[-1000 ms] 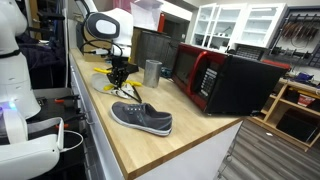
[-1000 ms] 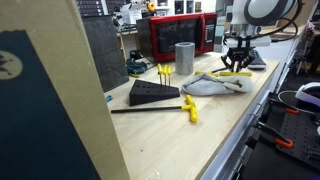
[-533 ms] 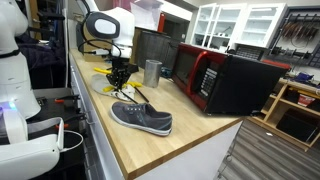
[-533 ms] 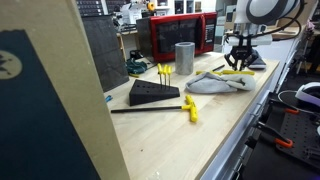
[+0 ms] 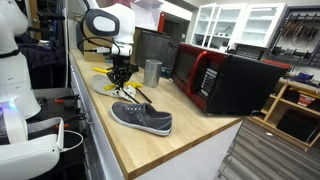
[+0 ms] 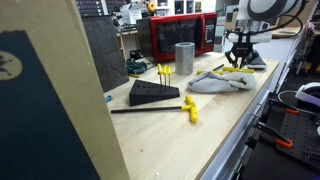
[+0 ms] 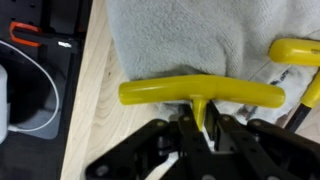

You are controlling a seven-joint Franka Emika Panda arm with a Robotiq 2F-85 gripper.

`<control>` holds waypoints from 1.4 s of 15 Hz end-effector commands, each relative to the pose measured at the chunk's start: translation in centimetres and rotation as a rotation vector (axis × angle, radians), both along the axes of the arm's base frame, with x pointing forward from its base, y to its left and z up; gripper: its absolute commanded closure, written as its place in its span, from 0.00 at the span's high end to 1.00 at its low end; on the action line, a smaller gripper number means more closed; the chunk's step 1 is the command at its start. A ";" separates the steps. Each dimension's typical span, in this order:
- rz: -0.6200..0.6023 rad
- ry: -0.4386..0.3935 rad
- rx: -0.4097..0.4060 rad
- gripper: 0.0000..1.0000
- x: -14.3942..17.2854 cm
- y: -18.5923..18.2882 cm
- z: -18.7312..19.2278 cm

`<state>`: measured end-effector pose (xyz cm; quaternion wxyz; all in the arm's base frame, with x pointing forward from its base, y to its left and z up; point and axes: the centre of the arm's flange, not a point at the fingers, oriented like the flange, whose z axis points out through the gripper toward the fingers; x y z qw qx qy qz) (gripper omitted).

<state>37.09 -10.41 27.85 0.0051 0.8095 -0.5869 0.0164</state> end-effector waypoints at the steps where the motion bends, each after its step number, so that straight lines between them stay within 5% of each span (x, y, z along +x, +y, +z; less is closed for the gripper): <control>1: -0.021 -0.050 0.020 0.04 -0.3 1.1 2.6; 12: 0.021 -0.129 0.098 0.04 0.6 5.7 5.0; 21: 0.062 -0.062 0.123 0.04 -0.6 5.8 4.2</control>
